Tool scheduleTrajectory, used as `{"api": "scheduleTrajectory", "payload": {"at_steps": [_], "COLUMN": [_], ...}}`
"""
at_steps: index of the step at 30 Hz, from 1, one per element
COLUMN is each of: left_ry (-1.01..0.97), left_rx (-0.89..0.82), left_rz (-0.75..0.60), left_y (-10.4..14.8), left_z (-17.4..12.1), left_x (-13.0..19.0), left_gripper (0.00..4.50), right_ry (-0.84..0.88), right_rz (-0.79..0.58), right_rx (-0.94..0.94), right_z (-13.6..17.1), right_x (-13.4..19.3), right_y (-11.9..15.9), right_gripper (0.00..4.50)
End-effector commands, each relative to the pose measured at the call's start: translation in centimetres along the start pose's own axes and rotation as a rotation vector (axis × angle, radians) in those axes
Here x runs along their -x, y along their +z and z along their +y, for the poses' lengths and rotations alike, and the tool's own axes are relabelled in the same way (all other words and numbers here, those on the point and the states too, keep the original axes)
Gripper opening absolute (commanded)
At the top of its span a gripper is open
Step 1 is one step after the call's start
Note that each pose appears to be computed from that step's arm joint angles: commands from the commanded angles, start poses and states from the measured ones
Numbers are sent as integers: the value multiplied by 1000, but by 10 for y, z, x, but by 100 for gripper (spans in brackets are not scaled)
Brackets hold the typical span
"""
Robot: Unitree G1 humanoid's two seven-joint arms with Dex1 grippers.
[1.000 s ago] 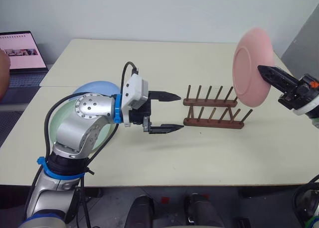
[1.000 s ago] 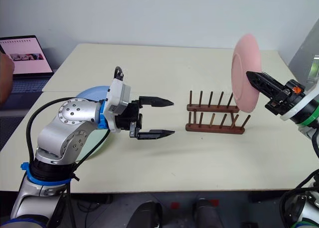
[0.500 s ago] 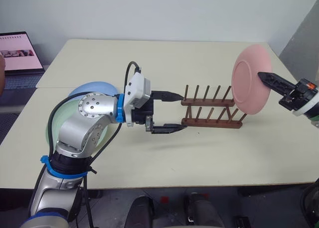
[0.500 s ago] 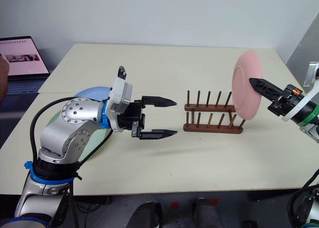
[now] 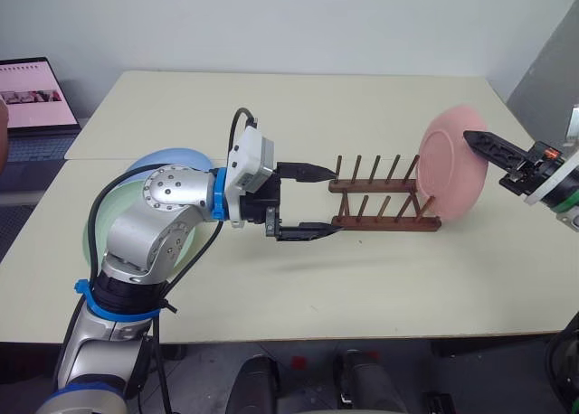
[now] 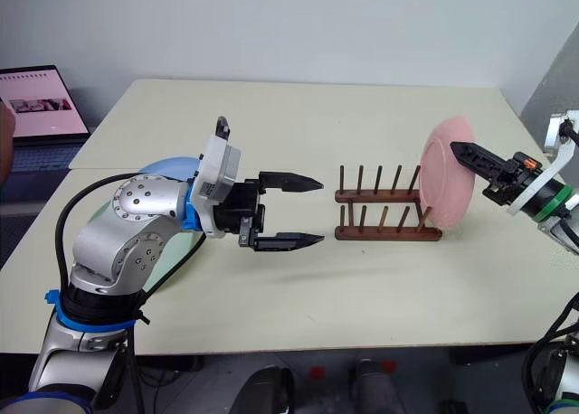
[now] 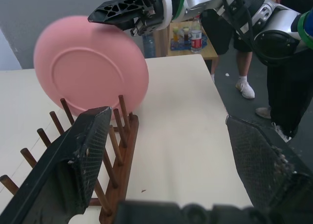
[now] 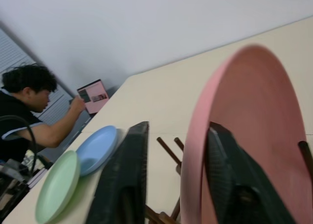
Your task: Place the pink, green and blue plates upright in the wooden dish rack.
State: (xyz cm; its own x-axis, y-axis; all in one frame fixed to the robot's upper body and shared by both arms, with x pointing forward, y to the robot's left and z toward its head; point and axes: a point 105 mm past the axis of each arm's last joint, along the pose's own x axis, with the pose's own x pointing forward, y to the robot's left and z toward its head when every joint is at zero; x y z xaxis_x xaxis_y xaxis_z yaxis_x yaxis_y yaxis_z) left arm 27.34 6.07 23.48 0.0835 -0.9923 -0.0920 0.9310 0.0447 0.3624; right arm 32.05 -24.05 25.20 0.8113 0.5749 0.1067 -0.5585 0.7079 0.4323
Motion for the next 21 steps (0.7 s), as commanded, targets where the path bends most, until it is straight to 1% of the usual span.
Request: {"api": "scheduleTrajectory", "payload": {"at_steps": [1, 5, 6, 8, 10, 12, 14, 16, 18, 21], "left_ry": [11, 24, 29, 71, 126, 200, 348, 481, 666, 943], "left_rx": [-46, -44, -42, -23, 1, 15, 13, 4, -2, 4], "left_rz": [-26, -17, -16, -2, 22, 25, 27, 36, 62, 84], "left_y": [14, 12, 12, 10, 7, 6, 5, 4, -1, -8], "left_z": [1, 1, 1, 5, 10, 15, 26, 34, 37, 35], "left_x": [2, 4, 4, 10, 20, 28, 44, 61, 89, 133], "left_gripper": [411, 411, 411, 411, 447, 448, 448, 448, 448, 448], "right_ry": [-13, -69, -84, -133, -112, -83, -2, 74, 188, 374], "right_rz": [-90, -143, -153, -131, -82, -22, 69, 133, 152, 162], "right_rx": [65, 140, 159, 301, 447, 570, 716, 812, 898, 927], "right_z": [7, 5, 5, 4, 15, 23, 38, 50, 67, 91], "right_x": [4, 13, 16, 27, 35, 37, 33, 26, 14, -5], "right_y": [25, 42, 46, 58, 68, 68, 61, 53, 48, 36], "right_gripper": [297, 445, 448, 448, 450, 450, 450, 450, 450, 450]}}
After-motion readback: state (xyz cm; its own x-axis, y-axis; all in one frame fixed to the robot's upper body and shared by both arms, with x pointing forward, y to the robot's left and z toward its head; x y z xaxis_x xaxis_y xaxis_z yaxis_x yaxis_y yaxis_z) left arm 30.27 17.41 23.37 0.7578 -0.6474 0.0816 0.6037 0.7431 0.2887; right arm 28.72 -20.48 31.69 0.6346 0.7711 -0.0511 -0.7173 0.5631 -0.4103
